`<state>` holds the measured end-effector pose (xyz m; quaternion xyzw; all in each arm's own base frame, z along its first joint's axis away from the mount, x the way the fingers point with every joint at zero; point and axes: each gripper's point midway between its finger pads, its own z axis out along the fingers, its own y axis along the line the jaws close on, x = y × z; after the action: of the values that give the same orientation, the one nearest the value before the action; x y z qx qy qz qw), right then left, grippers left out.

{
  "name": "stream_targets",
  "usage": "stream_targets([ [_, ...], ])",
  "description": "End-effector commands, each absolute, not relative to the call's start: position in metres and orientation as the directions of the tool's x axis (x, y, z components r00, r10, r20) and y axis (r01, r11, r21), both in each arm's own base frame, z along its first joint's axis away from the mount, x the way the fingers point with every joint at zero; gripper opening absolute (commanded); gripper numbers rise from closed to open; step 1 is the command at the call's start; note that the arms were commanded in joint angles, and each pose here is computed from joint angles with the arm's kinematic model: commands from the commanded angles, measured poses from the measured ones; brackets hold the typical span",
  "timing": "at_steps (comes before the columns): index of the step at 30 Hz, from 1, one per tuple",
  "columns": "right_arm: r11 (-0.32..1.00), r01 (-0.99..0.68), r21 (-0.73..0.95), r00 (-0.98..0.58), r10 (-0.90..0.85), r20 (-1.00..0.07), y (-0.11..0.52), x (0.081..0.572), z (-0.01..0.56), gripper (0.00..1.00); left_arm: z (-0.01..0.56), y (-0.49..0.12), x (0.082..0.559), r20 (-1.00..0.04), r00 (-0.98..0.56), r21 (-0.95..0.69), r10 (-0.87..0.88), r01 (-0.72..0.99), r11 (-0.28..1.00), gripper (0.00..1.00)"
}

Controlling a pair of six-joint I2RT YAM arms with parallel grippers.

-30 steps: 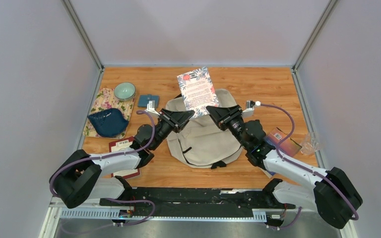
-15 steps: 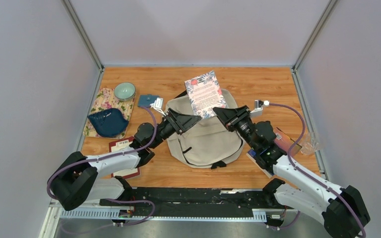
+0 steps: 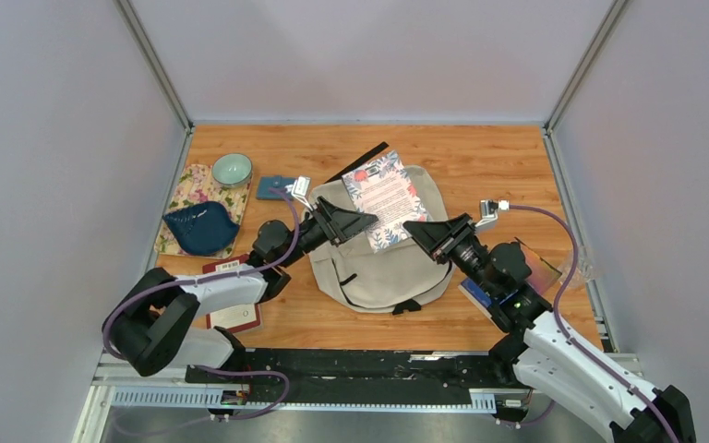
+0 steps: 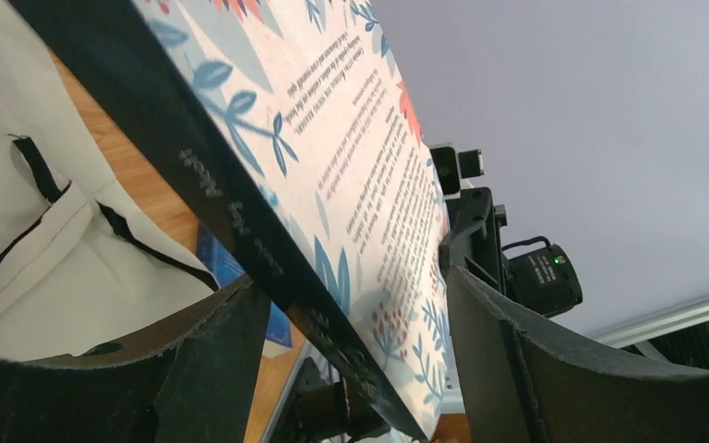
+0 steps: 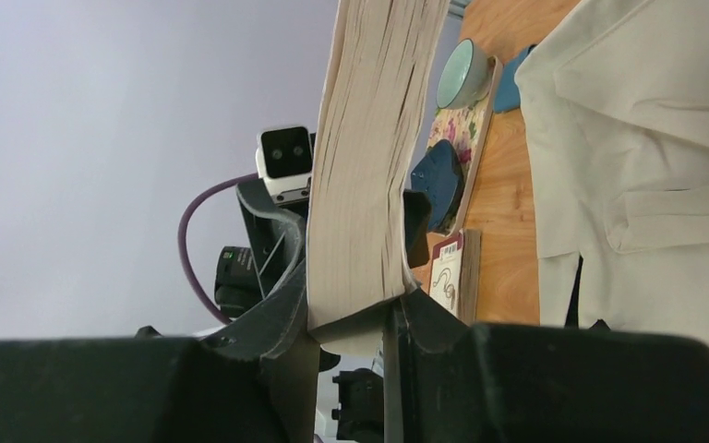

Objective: Pack the student bag
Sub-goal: Pick up the book from the center of the board.

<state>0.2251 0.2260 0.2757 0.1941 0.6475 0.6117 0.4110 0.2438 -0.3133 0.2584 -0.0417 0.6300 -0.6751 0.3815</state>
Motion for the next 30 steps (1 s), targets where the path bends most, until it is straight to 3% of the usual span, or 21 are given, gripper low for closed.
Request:
stream_targets([
  [1,0.078,-0.384,0.920,-0.627,0.710,-0.322,0.230,0.199,0.319,0.00,0.299,-0.323,0.240,-0.427,-0.713,-0.837,-0.555,0.545,-0.056,0.77],
  [7,0.067,-0.386,0.920,-0.686,0.646,-0.335,0.237,0.185,0.309,0.00,0.311,-0.333,0.236,-0.434,-0.738,-0.812,-0.517,0.569,-0.131,0.76],
  [10,0.099,-0.361,0.927,-0.678,0.654,-0.334,0.234,0.192,0.308,0.00,0.311,-0.334,0.232,-0.420,-0.753,-0.809,-0.507,0.564,-0.166,0.33],
  [11,0.153,-0.320,0.935,-0.679,0.652,-0.339,0.233,0.196,0.296,0.03,0.312,-0.333,0.232,-0.415,-0.754,-0.809,-0.510,0.562,-0.172,0.06],
  [12,0.182,-0.305,0.935,-0.670,0.657,-0.346,0.231,0.199,0.293,0.10,0.310,-0.332,0.232,-0.405,-0.760,-0.816,-0.508,0.551,-0.175,0.00],
  [13,0.209,-0.293,0.933,-0.647,0.675,-0.354,0.226,0.203,0.292,0.19,0.306,-0.331,0.233,-0.392,-0.764,-0.825,-0.513,0.539,-0.171,0.00],
  [14,0.246,-0.272,0.931,-0.639,0.677,-0.365,0.223,0.205,0.288,0.46,0.307,-0.329,0.232,-0.386,-0.762,-0.824,-0.520,0.538,-0.178,0.00],
  [17,0.294,-0.230,0.928,-0.614,0.696,-0.372,0.214,0.207,0.280,0.76,0.306,-0.321,0.234,-0.338,-0.755,-0.836,-0.562,0.515,-0.189,0.00],
  [21,0.265,-0.184,0.947,-0.639,0.699,-0.320,0.215,0.203,0.264,0.85,0.310,-0.308,0.240,-0.285,-0.723,-0.840,-0.629,0.505,-0.200,0.00],
  [30,0.226,-0.130,0.965,-0.666,0.701,-0.254,0.235,0.197,0.235,0.86,0.327,-0.301,0.247,-0.213,-0.711,-0.828,-0.670,0.495,-0.262,0.00],
])
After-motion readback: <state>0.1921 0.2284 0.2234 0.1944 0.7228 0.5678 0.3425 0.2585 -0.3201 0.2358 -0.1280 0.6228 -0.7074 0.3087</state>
